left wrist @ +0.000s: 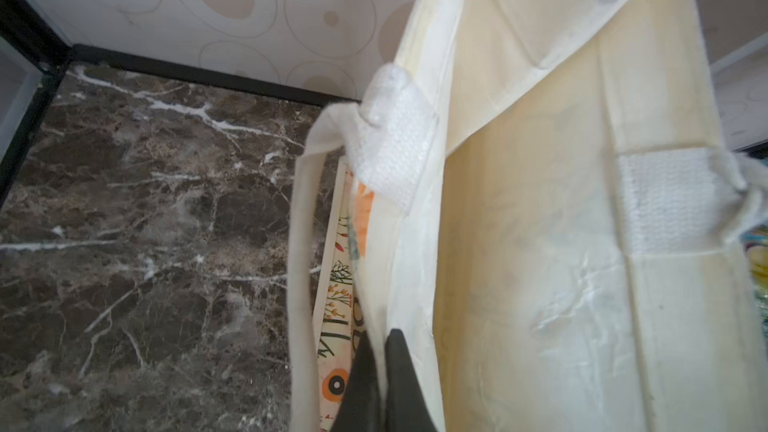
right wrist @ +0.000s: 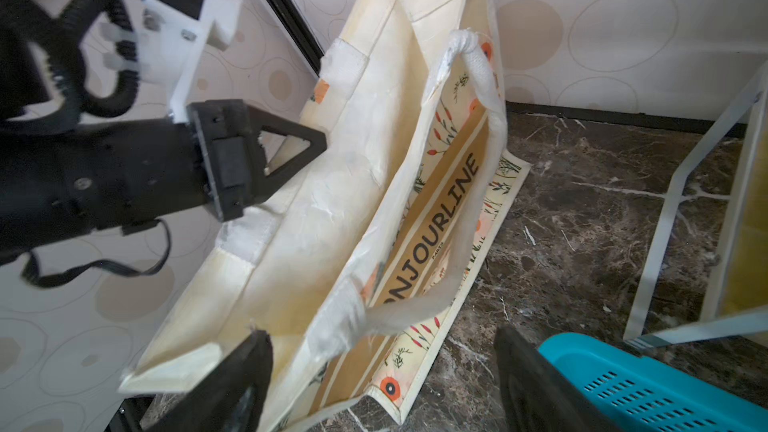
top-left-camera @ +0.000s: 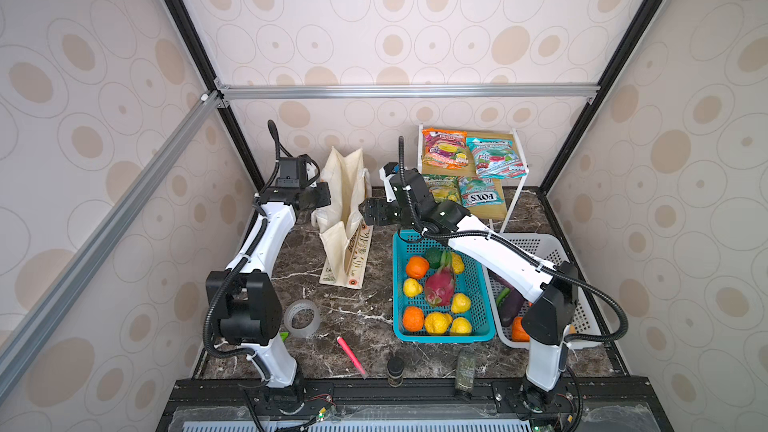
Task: Place the food into the grocery bag and tie it
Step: 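Grasp the bag rim with both grippers and lift it upright, opening the mouth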
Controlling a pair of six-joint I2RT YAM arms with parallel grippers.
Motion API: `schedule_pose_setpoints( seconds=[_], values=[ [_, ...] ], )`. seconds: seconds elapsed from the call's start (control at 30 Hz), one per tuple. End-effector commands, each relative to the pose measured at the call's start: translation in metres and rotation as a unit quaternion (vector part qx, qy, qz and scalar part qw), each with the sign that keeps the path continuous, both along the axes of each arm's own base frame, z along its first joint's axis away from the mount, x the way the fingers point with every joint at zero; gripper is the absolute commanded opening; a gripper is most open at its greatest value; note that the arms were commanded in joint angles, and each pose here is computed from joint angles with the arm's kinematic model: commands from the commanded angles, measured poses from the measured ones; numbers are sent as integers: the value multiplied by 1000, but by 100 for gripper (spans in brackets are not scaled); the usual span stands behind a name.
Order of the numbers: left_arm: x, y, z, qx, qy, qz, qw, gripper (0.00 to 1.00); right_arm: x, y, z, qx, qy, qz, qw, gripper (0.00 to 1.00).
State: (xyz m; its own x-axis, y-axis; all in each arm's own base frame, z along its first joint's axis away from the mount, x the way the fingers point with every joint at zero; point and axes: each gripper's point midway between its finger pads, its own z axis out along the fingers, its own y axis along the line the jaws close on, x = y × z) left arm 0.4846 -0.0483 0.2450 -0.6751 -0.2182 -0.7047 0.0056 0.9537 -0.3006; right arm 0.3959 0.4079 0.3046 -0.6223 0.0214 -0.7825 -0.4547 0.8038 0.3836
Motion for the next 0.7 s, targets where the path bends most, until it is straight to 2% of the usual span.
schedule_pose_setpoints(
  seconds=[0.0, 0.07, 0.13, 0.17, 0.23, 0.3, 0.33, 0.4, 0.47, 0.5, 0.57, 0.67],
  values=[
    [-22, -9, 5, -31, -3, -3, 1000, 11, 5, 2, -11, -16, 22, -17, 999, 85],
    [-28, -10, 3, -34, -8, -2, 999, 29, 10, 5, -19, -24, 31, -24, 999, 85],
    [-26, -6, 1, -17, -6, 2, 1000, 52, 13, 9, -24, -25, 36, -25, 999, 86],
    [-25, -4, 1, -10, -3, 3, 1000, 59, 15, 12, -25, -22, 36, -24, 999, 87],
    [-20, -4, 2, -6, -6, 1, 1000, 60, 17, 20, -26, -13, 39, -16, 999, 88],
    [-13, -7, 6, -13, -13, -5, 1000, 56, 20, 29, -30, -11, 45, -9, 999, 86],
    [-11, -10, 8, -17, -15, -11, 1000, 51, 21, 33, -31, -13, 46, -8, 999, 83],
    [-6, -16, 7, -23, -15, -26, 999, 41, 22, 40, -40, -26, 50, -4, 998, 71],
    [-4, -12, 1, -8, 0, -19, 1000, 12, 26, 44, -41, -30, 46, -2, 999, 42],
    [-6, -8, 0, 5, 8, -14, 1000, 0, 27, 42, -41, -39, 43, -4, 998, 24],
    [-13, 3, 4, 29, 6, 4, 1000, 0, 27, 32, -39, -64, 33, -15, 997, 2],
    [-28, 21, 25, 52, -16, 34, 998, 0, 24, 7, -32, -97, 15, -35, 995, 0]
  ],
)
